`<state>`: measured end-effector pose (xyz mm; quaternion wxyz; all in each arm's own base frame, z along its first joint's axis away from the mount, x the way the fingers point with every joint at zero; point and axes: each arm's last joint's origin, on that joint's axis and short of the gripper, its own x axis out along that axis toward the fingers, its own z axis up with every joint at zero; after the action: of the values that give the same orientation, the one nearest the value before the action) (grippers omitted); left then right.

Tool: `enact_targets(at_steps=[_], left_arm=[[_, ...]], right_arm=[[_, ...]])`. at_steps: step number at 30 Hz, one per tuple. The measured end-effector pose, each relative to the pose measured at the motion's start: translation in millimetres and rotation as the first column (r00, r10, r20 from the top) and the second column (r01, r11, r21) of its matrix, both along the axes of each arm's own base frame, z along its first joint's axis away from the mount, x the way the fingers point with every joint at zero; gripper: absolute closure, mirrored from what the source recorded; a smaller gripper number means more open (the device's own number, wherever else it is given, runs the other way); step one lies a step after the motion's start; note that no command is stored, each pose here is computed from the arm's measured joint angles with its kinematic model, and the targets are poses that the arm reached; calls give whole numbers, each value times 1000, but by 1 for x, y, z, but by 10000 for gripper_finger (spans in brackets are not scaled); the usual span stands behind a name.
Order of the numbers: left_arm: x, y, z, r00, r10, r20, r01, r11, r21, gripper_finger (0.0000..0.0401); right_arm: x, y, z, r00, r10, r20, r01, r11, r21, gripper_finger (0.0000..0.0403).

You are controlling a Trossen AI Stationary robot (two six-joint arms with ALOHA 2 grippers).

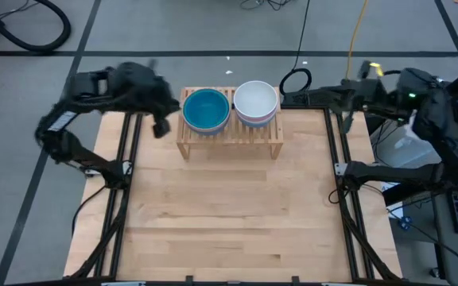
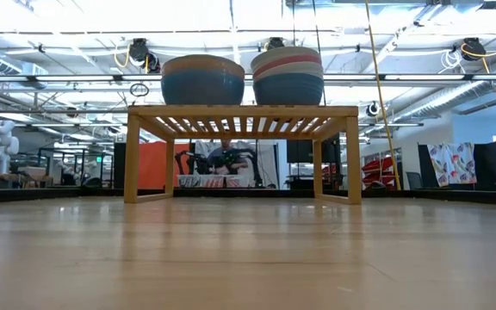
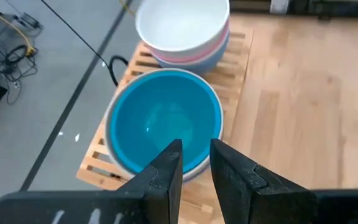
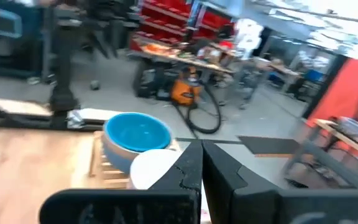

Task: Place and stack bowls onto a shelf
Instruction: Return to Home Position

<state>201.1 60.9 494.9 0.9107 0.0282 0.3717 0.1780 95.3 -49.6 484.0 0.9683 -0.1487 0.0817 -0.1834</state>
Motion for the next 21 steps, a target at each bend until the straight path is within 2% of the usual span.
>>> enact_targets(at_steps=[3, 8, 12, 21], left_arm=[[-28, -8, 13, 997, 20, 79, -19, 1000, -5, 313], [-73, -21, 28, 982, 21, 186, -24, 1000, 13, 313], [-110, -31, 36, 960, 33, 279, -39, 999, 14, 313], [-172, -48, 40, 921, 30, 389, -45, 999, 29, 313]], right_arm=[[-12, 5, 0, 999, -45, 5, 45, 999, 3, 403], [-30, 15, -3, 999, -47, -10, 47, 999, 12, 403], [-45, 24, 0, 998, -49, 48, 48, 999, 11, 403], [-76, 41, 2, 992, -39, 119, 49, 995, -82, 403]])
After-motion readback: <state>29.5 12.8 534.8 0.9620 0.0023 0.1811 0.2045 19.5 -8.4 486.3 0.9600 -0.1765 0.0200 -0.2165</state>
